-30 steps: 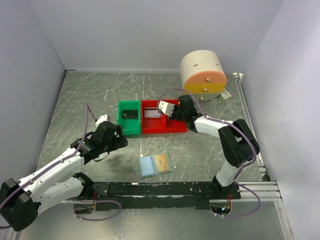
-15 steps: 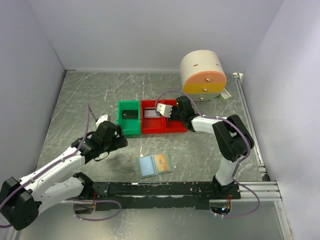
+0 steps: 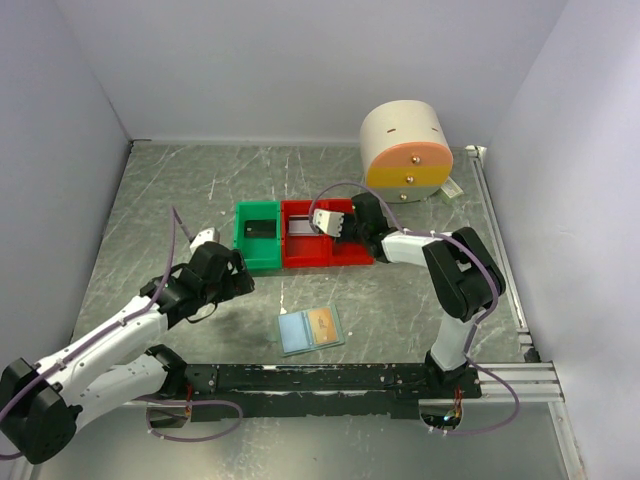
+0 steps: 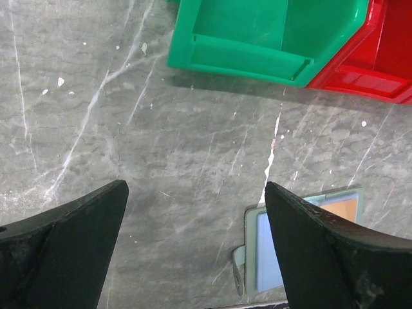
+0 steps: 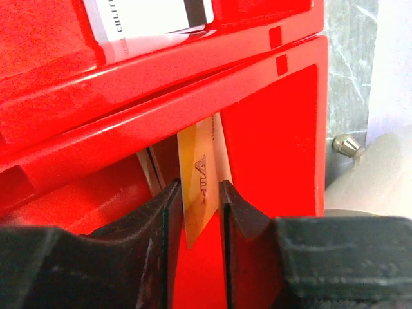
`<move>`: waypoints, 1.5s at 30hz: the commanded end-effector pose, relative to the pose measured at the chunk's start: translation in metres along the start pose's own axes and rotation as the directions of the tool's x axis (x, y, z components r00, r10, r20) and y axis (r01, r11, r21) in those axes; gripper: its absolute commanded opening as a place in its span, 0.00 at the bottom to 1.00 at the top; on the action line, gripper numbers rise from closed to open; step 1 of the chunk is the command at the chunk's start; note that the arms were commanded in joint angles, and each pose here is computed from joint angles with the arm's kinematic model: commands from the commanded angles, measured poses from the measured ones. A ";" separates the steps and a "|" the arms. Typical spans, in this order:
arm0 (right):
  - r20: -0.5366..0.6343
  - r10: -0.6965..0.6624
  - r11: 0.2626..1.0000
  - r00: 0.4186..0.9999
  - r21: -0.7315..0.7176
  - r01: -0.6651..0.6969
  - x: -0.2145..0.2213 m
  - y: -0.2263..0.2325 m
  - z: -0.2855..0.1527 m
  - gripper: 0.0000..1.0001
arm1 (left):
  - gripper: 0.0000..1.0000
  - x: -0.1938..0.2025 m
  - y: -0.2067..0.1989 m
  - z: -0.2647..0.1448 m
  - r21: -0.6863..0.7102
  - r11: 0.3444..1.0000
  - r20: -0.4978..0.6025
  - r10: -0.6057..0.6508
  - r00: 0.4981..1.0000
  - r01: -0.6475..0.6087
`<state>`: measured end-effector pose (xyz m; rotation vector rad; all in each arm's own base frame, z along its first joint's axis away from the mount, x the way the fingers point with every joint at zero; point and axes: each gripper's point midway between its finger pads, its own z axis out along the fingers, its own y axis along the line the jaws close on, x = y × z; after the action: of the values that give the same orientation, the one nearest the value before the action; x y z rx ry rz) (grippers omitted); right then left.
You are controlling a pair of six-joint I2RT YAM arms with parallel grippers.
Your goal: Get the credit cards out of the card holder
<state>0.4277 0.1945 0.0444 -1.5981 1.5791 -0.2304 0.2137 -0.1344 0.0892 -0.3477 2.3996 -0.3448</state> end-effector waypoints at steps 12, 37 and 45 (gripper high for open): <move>0.066 0.059 0.998 0.996 0.021 -0.060 -0.019 -0.012 -0.019 0.55 | 0.99 -0.013 -0.006 -0.013 0.033 0.999 0.028 -0.010 1.000 0.009; -0.255 0.951 -0.286 -0.174 -0.510 -0.812 -0.142 0.102 -0.146 0.57 | 0.85 0.042 -0.066 -0.025 0.398 0.898 -0.211 -0.108 0.971 0.186; -0.299 0.949 -0.211 -0.101 -0.361 -0.908 -0.122 0.164 -0.156 0.55 | 0.90 0.064 -0.098 -0.039 0.470 0.868 -0.207 -0.067 0.976 0.159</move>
<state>0.1863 0.2678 0.0697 -0.1626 2.4536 1.2332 0.1538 -0.2148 0.0895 -0.2482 2.4446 -0.9524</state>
